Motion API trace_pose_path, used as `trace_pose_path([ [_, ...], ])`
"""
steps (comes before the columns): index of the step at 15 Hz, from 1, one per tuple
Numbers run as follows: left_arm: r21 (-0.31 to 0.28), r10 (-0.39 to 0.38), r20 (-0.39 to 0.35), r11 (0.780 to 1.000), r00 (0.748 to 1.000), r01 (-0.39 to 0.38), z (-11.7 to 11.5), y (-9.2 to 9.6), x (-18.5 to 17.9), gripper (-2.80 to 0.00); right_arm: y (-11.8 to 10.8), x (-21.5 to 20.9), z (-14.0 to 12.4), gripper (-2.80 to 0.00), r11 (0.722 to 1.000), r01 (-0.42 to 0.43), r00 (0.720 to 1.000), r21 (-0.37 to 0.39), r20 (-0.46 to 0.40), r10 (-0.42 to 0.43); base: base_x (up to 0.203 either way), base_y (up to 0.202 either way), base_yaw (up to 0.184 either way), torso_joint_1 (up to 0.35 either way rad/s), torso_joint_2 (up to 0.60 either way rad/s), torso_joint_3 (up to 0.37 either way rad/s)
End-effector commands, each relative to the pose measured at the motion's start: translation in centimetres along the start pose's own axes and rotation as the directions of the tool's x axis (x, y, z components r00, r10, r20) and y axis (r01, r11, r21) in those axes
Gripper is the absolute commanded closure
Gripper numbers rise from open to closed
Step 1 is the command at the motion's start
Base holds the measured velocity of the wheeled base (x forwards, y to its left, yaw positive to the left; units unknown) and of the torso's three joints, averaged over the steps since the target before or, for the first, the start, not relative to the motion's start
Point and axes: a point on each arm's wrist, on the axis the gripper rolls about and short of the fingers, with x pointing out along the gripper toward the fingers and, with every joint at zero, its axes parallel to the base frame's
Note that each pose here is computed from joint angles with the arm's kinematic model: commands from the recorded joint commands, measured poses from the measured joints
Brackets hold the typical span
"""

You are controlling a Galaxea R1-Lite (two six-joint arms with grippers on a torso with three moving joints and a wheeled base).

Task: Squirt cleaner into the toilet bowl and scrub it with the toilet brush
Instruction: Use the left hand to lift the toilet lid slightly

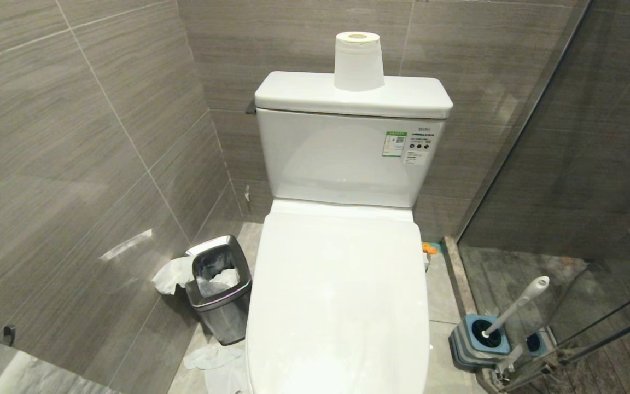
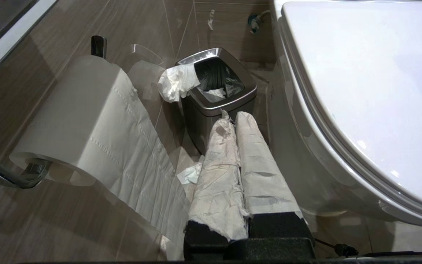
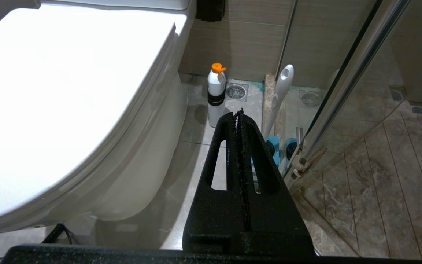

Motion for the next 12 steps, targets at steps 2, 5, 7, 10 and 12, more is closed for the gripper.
trace_pose_path([
  [2, 0.000, -0.001, 0.000, 1.000, 1.000, 0.001, 0.01, 0.00, -0.01, 0.00, 0.00, 0.01, 0.00, 0.00, 1.000, 0.000, 1.000, 0.000, -0.001, 0.000, 0.000, 0.000, 0.000, 0.000, 0.00, 0.000],
  [5, 0.000, -0.001, 0.000, 1.000, 1.000, 0.001, -0.01, 0.00, 0.00, 0.00, 0.00, 0.01, 0.00, 0.00, 1.000, 0.000, 1.000, 0.000, -0.001, 0.000, 0.000, 0.000, 0.000, 0.000, 0.00, 0.000],
  [7, 0.000, -0.001, 0.000, 1.000, 1.000, 0.001, 0.01, 0.00, -0.01, 0.00, 0.00, 0.01, 0.00, 0.00, 1.000, 0.000, 1.000, 0.000, -0.001, 0.000, 0.000, 0.000, 0.000, 0.000, 0.00, 0.000],
  [10, 0.000, -0.001, 0.000, 1.000, 1.000, 0.001, 0.01, 0.00, -0.01, 0.00, 0.00, 0.01, 0.00, 0.00, 1.000, 0.000, 1.000, 0.000, -0.001, 0.000, 0.000, 0.000, 0.000, 0.000, 0.00, 0.000],
  [12, 0.000, -0.001, 0.000, 1.000, 1.000, 0.001, -0.02, 0.00, 0.00, 0.00, 0.00, 0.01, 0.00, 0.00, 1.000, 0.000, 1.000, 0.000, -0.001, 0.000, 0.000, 0.000, 0.000, 0.000, 0.00, 0.000],
])
